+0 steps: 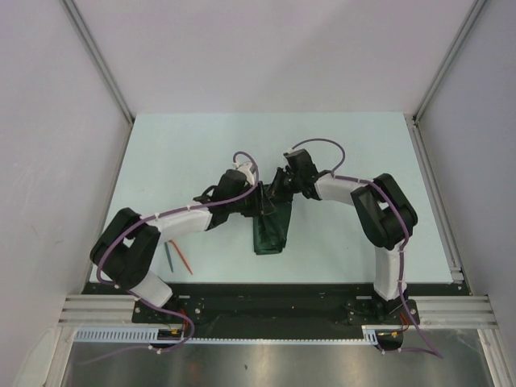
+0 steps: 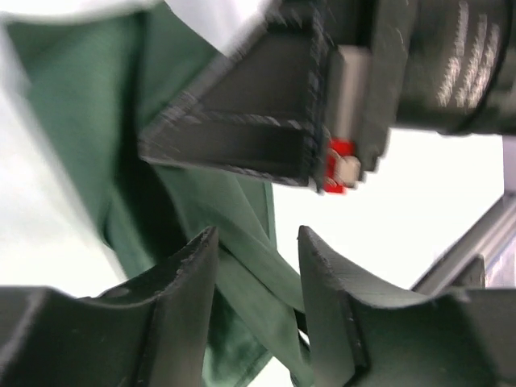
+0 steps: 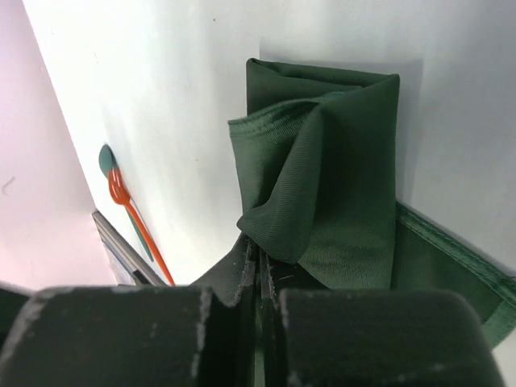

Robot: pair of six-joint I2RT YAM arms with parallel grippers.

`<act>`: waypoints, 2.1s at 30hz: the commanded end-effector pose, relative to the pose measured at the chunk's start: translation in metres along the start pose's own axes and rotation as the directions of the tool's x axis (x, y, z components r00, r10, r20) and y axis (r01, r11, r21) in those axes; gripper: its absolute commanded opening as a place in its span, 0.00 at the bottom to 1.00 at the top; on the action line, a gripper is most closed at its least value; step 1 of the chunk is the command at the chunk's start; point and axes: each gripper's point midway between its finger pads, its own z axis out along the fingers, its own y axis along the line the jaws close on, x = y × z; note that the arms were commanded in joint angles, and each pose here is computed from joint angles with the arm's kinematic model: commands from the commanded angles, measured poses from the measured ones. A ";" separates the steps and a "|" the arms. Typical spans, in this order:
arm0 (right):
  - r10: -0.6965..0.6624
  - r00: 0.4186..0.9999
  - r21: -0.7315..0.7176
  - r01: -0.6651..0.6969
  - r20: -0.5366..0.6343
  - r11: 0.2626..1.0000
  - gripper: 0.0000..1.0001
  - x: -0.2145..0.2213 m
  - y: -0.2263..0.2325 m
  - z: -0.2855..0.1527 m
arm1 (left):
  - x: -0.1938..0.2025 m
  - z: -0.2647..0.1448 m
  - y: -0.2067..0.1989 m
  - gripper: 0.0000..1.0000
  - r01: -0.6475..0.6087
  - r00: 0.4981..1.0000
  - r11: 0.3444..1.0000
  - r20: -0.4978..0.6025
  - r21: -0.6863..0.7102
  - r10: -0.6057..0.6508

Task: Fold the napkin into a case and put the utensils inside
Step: Fold the 2/3-rectangle-folded napkin at the center of the board.

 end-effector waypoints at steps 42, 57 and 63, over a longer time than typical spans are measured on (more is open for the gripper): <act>0.177 0.983 0.090 -0.180 0.045 0.979 0.00 0.012 -0.001 0.007 | 0.036 -0.008 -0.064 0.49 -0.373 0.923 0.874 0.026 0.311 0.384; 0.290 0.955 -0.024 -0.289 0.058 0.957 0.00 0.005 0.021 -0.009 | 0.037 -0.009 -0.067 0.49 -0.461 0.886 0.859 0.163 0.225 0.433; 0.378 0.923 -0.109 -0.370 0.075 0.923 0.00 -0.002 0.035 -0.014 | 0.028 -0.025 -0.051 0.49 -0.413 0.899 0.905 0.204 0.106 0.387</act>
